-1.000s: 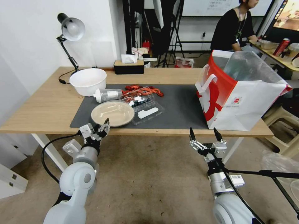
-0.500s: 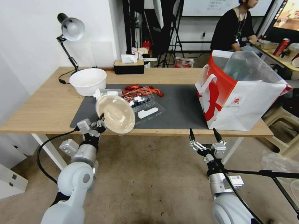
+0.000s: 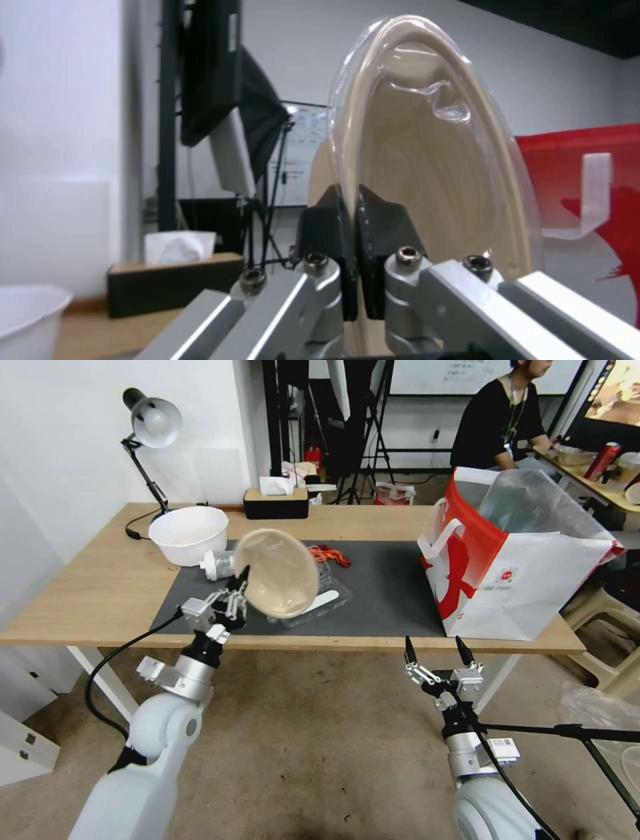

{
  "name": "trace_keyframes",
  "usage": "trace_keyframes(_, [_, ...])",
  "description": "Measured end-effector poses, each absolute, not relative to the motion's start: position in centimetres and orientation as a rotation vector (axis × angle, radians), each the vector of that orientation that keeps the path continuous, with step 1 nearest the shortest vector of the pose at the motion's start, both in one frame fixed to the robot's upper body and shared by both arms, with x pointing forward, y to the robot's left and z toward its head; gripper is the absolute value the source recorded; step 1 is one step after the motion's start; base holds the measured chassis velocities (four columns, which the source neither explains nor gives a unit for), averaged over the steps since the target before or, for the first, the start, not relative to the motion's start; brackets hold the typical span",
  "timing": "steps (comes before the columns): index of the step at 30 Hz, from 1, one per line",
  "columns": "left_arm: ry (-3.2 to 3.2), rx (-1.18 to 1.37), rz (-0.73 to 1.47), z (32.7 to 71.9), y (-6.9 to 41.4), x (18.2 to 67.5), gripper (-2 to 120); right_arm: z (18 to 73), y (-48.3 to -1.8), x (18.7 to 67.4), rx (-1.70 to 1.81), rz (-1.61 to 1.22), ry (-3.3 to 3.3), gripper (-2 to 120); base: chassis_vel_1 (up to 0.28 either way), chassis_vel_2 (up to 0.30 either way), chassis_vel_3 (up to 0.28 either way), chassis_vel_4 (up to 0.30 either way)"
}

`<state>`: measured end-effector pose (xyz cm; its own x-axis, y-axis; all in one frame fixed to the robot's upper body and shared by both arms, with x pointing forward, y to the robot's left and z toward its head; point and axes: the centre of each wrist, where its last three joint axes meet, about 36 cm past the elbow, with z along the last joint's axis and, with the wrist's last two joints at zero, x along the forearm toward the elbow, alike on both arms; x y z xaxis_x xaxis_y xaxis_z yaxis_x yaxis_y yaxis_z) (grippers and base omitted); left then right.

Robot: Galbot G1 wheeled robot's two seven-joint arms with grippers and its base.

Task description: Pick up the trash from the table and place it into the takeout bag.

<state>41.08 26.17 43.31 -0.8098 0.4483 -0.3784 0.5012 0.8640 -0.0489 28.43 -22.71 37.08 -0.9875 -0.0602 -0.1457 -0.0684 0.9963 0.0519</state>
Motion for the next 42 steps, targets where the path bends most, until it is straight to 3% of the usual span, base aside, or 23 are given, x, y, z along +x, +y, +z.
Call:
trace_keyframes(29, [2.550, 1.086, -0.138, 52.7, 18.4, 54.2, 0, 36.6, -22.8, 28.4, -0.021, 0.077, 2.993, 100, 0.000, 0.000, 0.000, 0.000])
trace_keyframes(42, [2.435, 1.221, -0.098, 59.6, 10.9, 58.8, 0, 36.5, -22.6, 28.6, 0.001, 0.087, 2.986, 100, 0.000, 0.000, 0.000, 0.000])
